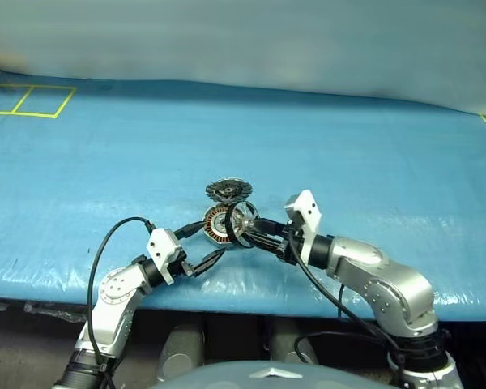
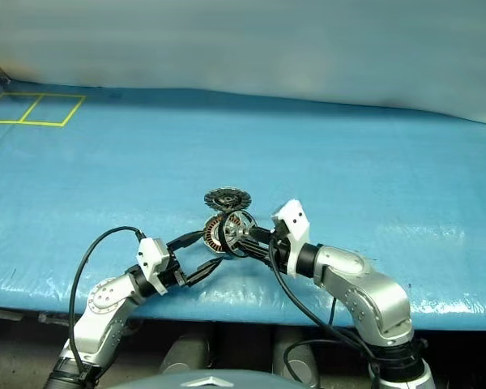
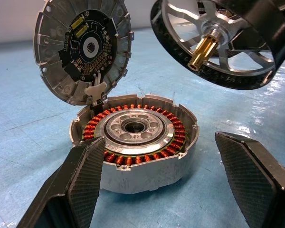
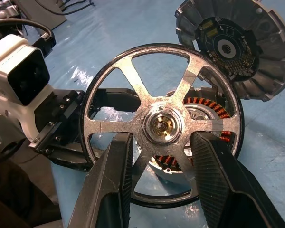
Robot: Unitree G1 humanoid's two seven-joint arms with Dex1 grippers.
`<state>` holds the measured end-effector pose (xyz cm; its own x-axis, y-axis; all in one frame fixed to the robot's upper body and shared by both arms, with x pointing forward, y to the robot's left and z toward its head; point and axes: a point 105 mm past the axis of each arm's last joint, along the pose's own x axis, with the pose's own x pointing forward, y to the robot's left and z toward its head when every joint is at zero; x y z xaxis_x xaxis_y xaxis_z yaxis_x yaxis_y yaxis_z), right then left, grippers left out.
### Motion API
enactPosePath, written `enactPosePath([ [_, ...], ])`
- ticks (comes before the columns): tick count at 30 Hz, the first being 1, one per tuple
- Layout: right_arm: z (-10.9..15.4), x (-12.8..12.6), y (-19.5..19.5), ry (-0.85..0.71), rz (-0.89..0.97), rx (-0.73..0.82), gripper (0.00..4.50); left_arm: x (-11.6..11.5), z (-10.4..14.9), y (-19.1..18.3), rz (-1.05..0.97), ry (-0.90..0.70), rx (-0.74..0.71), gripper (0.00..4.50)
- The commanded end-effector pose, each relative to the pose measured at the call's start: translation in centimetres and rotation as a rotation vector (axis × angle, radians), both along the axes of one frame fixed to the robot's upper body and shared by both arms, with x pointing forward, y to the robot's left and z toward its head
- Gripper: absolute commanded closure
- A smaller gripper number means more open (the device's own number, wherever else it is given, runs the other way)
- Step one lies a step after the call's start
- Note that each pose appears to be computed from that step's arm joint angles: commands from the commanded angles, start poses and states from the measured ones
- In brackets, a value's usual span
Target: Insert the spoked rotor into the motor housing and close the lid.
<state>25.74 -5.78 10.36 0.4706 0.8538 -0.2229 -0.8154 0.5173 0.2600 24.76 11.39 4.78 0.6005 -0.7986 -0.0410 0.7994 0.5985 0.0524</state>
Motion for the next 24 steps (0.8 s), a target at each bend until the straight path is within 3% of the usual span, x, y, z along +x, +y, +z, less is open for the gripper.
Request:
enactPosePath([
  [1,0.5,0.8,0.5,-0.049,0.016,-0.013,3.02,-0.2,1.0,-0.3,-0.009,-0.04,-0.008,0.48],
  [24,-0.7,3.0,2.3,-0.057,0.045,-0.106,3.02,-0.3,0.7,0.1,0.035,-0.058,-0.032,0.48],
])
